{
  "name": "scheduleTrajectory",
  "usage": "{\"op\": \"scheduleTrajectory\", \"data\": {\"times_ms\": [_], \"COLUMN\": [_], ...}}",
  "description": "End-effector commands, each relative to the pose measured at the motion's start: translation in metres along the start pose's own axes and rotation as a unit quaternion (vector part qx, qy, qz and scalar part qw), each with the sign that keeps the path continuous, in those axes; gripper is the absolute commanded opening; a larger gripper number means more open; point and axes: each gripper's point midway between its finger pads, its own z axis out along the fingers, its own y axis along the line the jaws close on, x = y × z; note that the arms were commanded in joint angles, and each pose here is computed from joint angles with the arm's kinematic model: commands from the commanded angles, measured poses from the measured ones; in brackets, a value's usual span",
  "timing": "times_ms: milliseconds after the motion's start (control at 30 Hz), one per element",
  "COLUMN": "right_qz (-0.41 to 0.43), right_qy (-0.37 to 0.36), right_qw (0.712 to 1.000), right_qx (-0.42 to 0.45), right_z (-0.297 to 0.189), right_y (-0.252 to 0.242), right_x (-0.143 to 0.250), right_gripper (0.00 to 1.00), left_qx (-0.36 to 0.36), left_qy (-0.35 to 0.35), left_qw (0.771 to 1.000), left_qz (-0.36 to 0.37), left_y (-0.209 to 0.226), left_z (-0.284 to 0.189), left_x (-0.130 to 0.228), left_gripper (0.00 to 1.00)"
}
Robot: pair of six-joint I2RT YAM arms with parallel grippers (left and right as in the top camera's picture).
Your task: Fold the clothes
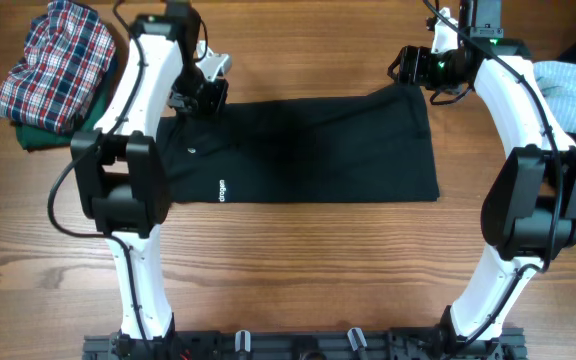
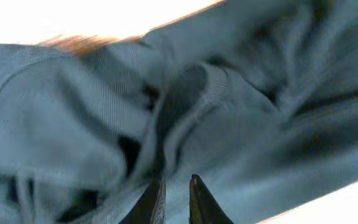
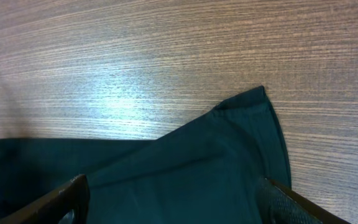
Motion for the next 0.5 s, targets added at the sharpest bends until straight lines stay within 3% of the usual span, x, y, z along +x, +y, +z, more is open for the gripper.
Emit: {"op": "scheduleTrajectory", "data": {"times_ms": [0,167,467], "right_qz": [-0.01,-0.01,-0.01], "right_qy": [-0.005,-0.005,-0.007], "right_qw": [1.0,1.0,1.0], "right_qx": [-0.012,-0.012,-0.013], "right_z": [-0.005,-0.005,-0.004], "right_y": [0.007,0.007,0.007], "right_x": [-0.003,-0.003,-0.004], "right_gripper": [0.86,0.86,0.86], "left_qx": [-0.003,0.015,0.048], "left_qy": [-0.025,-0.066,-0.102], "left_qw": [0.999,0.995,0.977], "left_qz": [0.02,0.078,0.179], "left_y": [0.002,-0.005,-0.024], "left_z": [0.008,0.006,0.004], "left_x": [-0.008,-0.027,-0.04], "left_gripper": [0.2,0.44,0.58]}}
